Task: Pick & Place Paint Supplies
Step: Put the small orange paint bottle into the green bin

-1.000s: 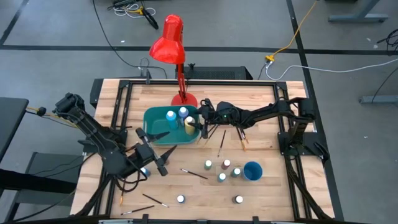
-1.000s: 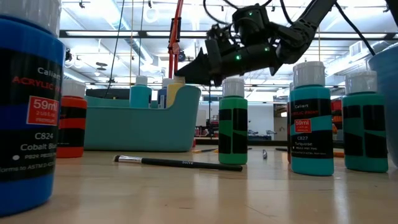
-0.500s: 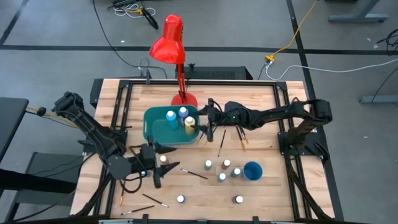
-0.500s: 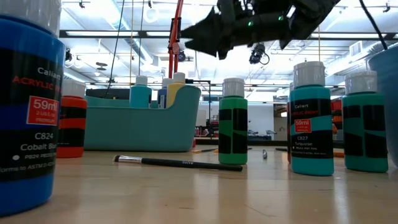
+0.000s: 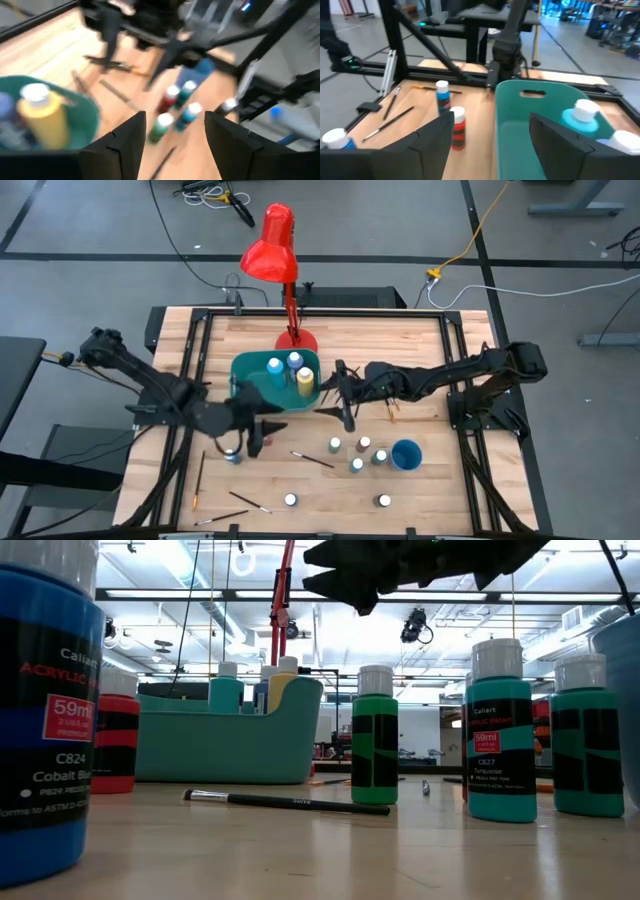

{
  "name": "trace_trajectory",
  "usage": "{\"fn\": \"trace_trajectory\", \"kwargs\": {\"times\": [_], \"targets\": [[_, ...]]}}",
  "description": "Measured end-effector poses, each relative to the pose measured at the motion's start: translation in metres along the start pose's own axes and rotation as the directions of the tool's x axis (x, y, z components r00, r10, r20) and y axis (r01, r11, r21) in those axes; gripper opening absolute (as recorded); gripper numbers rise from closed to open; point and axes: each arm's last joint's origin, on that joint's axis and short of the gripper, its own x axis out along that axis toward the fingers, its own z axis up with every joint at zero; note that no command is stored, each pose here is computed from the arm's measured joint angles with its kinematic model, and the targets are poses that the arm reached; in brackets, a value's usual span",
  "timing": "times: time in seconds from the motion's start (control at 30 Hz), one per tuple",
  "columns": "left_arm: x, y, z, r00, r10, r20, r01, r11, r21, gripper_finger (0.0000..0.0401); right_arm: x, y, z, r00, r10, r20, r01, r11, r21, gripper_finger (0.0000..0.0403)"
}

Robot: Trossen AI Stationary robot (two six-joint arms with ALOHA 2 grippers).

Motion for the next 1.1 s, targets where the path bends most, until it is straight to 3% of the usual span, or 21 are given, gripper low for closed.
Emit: {"fn": "trace_trajectory", "kwargs": {"times": [0.23, 0.43, 0.63, 0.77, 0.87, 0.93, 1.1], "targets": [[0.009, 0.011, 0.014, 0.944, 0.197, -0.264, -0.176, 0.979, 0.101, 0.0204, 0.0, 0.01, -0.003, 0.999, 0.027, -0.041, -0.027, 1.0, 0.014, 0.0263], [0.038, 0.003, -0.008, 0.881, 0.19, -0.434, -0.122, 0.976, 0.18, 0.0217, 0.0, 0.014, -0.01, 0.993, 0.042, -0.107, -0.036, 0.997, 0.062, 0.0263], [0.07, -0.002, -0.032, 0.795, 0.205, -0.571, -0.117, 0.975, 0.188, 0.0265, 0.0, 0.023, -0.013, 0.986, 0.068, -0.15, -0.052, 0.993, 0.11, 0.0263], [0.082, 0.002, -0.048, 0.698, 0.264, -0.666, -0.148, 0.963, 0.227, 0.0293, -0.001, 0.03, -0.016, 0.979, 0.089, -0.181, -0.066, 0.99, 0.127, 0.0263], [0.084, 0.011, -0.056, 0.607, 0.351, -0.713, -0.23, 0.936, 0.266, 0.0301, -0.001, 0.035, -0.016, 0.977, 0.103, -0.187, -0.08, 0.989, 0.124, 0.0263], [0.085, 0.015, -0.057, 0.577, 0.38, -0.723, -0.262, 0.924, 0.277, 0.0301, -0.001, 0.037, -0.016, 0.977, 0.109, -0.183, -0.088, 0.989, 0.118, 0.0263], [0.089, 0.018, -0.052, 0.585, 0.343, -0.735, -0.3, 0.933, 0.197, 0.0298, -0.001, 0.038, -0.016, 0.977, 0.11, -0.183, -0.091, 0.99, 0.112, 0.0263]]}}
